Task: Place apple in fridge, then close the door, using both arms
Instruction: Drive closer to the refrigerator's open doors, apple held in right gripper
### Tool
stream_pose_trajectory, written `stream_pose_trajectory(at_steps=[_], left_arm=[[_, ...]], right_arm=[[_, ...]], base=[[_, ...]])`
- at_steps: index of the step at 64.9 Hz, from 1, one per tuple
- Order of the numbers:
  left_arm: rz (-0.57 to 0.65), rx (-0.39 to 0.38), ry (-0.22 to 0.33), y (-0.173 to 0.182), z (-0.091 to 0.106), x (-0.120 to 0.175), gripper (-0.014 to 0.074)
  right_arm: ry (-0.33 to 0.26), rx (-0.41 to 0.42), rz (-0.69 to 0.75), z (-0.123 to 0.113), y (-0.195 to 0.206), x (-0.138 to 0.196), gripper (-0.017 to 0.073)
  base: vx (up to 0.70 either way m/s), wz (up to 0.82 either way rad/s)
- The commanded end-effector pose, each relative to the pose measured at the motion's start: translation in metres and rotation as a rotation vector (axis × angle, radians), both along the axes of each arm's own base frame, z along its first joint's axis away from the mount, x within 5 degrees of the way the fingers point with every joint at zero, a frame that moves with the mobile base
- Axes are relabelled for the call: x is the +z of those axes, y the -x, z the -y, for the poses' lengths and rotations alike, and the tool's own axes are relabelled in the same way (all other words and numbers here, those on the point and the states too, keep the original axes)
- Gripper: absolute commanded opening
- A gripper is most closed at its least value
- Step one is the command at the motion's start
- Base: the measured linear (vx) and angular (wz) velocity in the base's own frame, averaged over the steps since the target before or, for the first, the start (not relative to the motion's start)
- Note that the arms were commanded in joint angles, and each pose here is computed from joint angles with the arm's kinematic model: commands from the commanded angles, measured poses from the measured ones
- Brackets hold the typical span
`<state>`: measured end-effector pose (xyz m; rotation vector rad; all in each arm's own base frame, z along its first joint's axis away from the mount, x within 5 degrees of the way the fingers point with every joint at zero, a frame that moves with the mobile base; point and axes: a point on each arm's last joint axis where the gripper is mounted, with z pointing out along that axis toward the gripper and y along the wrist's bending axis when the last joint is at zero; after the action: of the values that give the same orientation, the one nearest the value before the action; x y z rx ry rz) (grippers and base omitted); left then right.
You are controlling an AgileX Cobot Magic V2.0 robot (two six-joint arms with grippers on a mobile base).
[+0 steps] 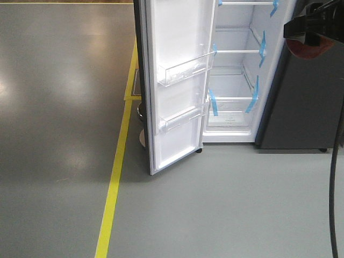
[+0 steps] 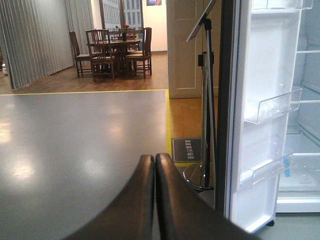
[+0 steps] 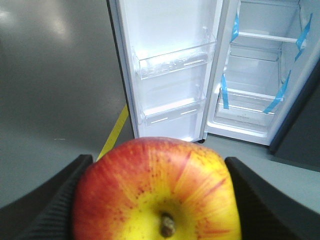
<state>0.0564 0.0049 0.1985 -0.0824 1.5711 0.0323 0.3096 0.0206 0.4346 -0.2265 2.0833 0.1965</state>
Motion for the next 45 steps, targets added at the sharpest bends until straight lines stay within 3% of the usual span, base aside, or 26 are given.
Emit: stream_pose_trajectory(at_steps=[1, 45], left_arm=[[0.057, -0.021, 0.005, 0.0001, 0.0018, -0.0023, -0.0006], [0.057, -0.021, 0.005, 0.0001, 0.0018, -0.0023, -0.0006]], right_arm=[[-0.022, -0.025, 0.134, 0.0026, 0.0093, 0.0266, 0.0084], [-0.022, -0.025, 0.134, 0.0026, 0.0093, 0.0266, 0.0084]], base=[[0.09, 0.01], [0.11, 0.01]])
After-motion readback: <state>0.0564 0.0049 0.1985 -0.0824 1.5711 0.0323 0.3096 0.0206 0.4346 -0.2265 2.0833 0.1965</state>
